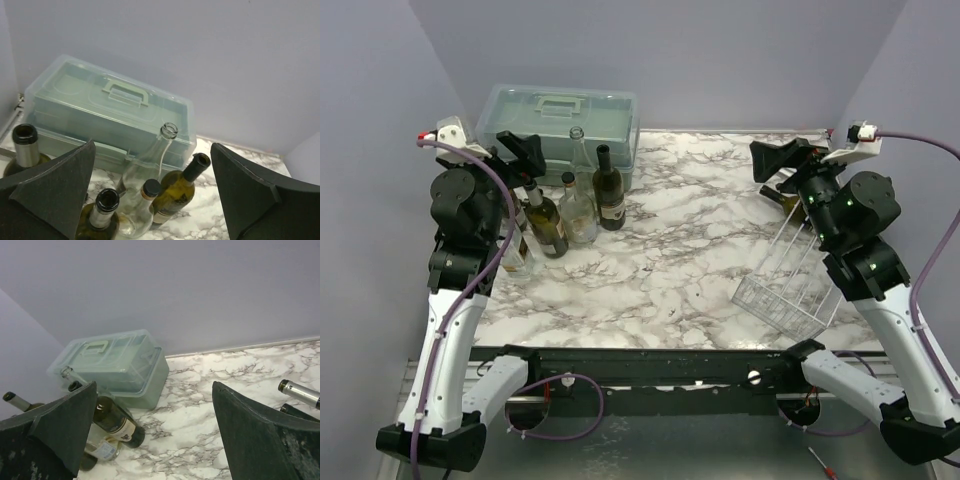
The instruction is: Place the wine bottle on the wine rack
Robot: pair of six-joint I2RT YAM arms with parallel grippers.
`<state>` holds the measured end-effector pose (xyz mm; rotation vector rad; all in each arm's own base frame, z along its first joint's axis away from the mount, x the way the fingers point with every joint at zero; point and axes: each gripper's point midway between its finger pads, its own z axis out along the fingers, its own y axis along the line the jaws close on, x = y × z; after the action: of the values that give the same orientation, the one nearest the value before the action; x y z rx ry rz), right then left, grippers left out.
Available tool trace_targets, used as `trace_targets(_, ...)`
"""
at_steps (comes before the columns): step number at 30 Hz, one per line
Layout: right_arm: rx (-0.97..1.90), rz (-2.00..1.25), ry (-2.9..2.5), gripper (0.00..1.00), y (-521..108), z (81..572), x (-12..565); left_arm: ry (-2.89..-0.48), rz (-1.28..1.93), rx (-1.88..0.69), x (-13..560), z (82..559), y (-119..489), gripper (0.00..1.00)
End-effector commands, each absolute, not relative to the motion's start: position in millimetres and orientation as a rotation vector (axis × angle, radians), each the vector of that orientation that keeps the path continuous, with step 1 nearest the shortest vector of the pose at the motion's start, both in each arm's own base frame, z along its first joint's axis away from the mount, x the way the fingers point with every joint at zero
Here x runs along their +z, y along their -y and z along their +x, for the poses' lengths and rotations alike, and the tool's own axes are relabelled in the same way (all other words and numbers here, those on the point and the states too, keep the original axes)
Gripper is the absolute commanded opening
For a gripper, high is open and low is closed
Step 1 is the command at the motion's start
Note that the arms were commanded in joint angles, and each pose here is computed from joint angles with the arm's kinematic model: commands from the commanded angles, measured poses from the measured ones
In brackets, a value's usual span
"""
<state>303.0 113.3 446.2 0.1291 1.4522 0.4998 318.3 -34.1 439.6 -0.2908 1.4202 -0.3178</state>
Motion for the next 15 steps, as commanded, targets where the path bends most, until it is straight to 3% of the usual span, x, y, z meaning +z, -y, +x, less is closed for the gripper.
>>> trace_targets(1,0.416,0.2,-1.513,1.0,-100,313,425,-1.477,-0.178,-0.406,438,325,59,0.99)
trace_targets(8,0.367,0.222,-1.612,1.0,-103,329,394,-1.569,-0.147,-0.432,419,342,70,0.99)
trace_targets(12,0.462,0.017,-1.662,1.0,-136,328,379,-1.601,-0.146,-0.424,412,347,70,0.99)
trace_targets(15,0.521,0.075,-1.674,1.0,-140,327,368,-1.618,-0.151,-0.417,407,349,70,0.99)
